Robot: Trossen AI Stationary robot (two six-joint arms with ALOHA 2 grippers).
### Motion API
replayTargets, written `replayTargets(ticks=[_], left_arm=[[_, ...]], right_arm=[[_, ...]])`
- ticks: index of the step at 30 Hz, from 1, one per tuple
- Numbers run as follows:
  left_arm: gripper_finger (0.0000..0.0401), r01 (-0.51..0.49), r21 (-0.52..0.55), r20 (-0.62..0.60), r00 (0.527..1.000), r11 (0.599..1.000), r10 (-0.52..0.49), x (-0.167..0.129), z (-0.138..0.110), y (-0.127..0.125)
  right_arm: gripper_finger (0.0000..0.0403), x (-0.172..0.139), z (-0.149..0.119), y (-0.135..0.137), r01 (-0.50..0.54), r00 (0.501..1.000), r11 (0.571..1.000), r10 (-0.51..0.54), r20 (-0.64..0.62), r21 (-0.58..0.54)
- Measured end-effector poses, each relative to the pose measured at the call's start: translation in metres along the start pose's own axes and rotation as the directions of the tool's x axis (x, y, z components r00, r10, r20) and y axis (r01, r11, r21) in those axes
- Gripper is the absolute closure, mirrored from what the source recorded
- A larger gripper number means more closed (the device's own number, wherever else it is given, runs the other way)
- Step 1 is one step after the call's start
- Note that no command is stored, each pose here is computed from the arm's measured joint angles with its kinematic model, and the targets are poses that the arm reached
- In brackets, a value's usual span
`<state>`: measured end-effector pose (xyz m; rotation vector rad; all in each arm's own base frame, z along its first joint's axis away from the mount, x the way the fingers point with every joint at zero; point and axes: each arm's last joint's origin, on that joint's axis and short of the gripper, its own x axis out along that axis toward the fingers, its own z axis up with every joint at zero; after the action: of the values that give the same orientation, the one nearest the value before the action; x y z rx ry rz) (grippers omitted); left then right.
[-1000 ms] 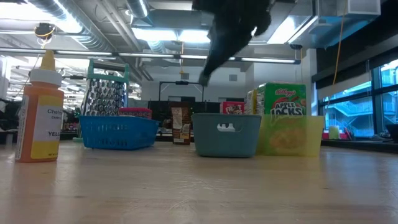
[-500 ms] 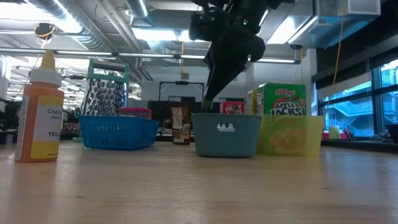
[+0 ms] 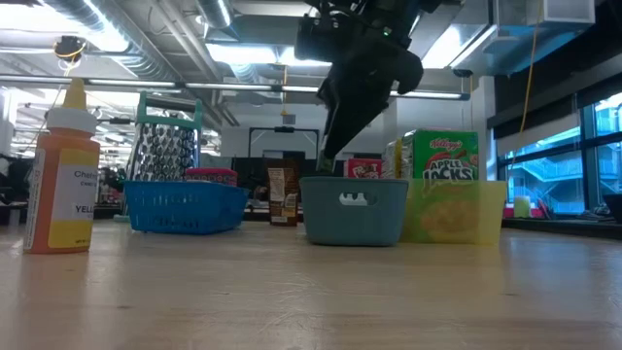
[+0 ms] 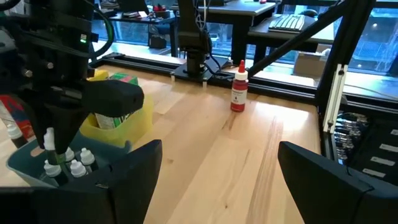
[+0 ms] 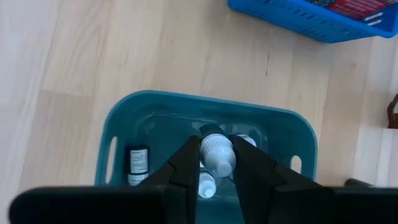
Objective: Pick & Place Kitchen Items
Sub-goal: Put the small green food coloring into the green bin
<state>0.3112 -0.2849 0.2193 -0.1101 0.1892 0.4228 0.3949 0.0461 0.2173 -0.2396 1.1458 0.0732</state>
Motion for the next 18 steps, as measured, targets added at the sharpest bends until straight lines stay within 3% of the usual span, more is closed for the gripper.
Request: replayTargets(ticks=[18], left_arm=[[0.0084, 0.001, 0.038, -0.001, 1.000, 0.999, -0.001, 0.000, 0.000, 0.000]], right_arm=[[0.0323, 0.013, 0.001, 0.006, -0.026, 1.000, 1.000, 0.026, -0.005, 0.007]])
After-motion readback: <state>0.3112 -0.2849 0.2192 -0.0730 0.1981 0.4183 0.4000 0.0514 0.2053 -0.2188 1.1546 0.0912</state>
